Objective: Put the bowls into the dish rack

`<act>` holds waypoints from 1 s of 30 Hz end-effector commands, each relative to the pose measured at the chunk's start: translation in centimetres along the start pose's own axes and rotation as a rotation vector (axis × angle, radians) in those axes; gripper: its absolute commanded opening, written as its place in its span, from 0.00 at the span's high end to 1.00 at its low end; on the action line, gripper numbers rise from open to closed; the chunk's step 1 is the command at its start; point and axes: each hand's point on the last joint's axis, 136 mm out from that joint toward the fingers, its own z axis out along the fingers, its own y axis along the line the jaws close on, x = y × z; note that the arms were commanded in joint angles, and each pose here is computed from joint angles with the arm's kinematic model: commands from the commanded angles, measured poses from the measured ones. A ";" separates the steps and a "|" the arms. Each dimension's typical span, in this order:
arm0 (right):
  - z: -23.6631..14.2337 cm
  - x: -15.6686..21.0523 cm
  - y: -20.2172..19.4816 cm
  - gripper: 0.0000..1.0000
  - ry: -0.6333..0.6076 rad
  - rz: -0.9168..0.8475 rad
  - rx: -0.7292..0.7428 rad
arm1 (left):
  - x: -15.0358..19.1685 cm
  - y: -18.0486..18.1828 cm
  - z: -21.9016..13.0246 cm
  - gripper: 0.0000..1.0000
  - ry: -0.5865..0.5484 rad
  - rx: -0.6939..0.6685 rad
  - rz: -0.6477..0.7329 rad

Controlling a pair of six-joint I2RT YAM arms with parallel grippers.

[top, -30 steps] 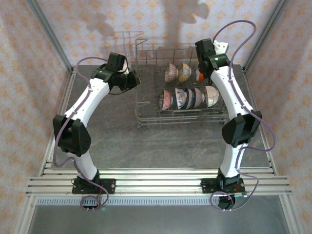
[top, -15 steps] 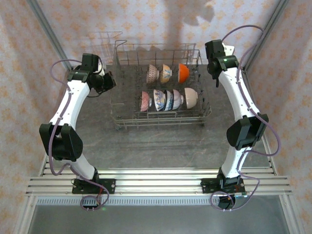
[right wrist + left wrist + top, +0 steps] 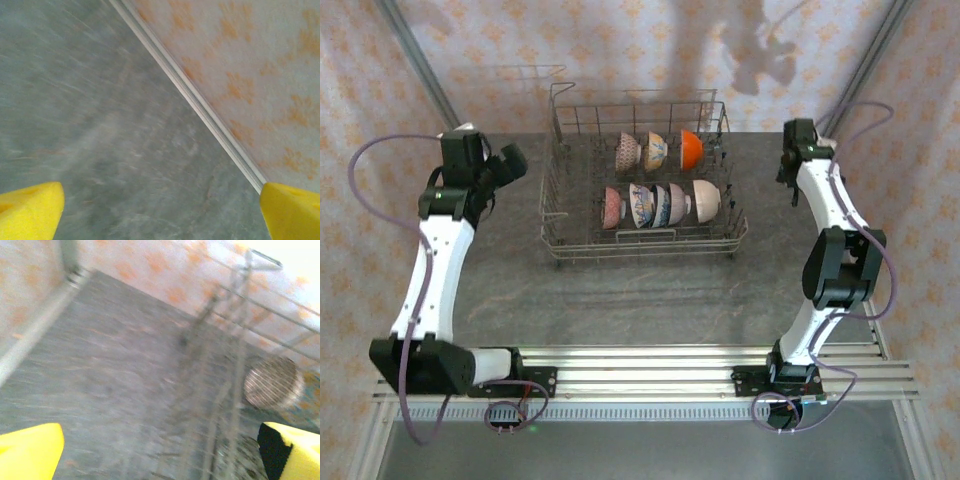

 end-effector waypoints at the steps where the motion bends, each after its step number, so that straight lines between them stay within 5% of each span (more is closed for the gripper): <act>1: 0.7 1.8 -1.7 0.00 -0.059 0.084 0.033 | 2.1 6.7 1.6 0.01 -0.087 -0.306 0.047; 7: 2.9 7.8 -1.5 0.00 -0.192 0.170 -0.056 | 11.5 12.2 4.2 0.01 -0.103 -0.442 0.009; 13: 0.5 10.2 1.9 0.00 -0.409 0.088 -0.269 | 16.2 9.6 5.8 0.01 -0.254 -0.293 0.183; 22: -0.2 11.3 6.8 0.00 -0.570 -0.007 -0.514 | 15.2 4.8 7.5 0.01 -0.352 -0.131 0.322; 30: -0.1 11.3 6.8 0.00 -0.546 -0.006 -0.505 | 16.3 4.4 10.4 0.00 -0.395 -0.082 0.339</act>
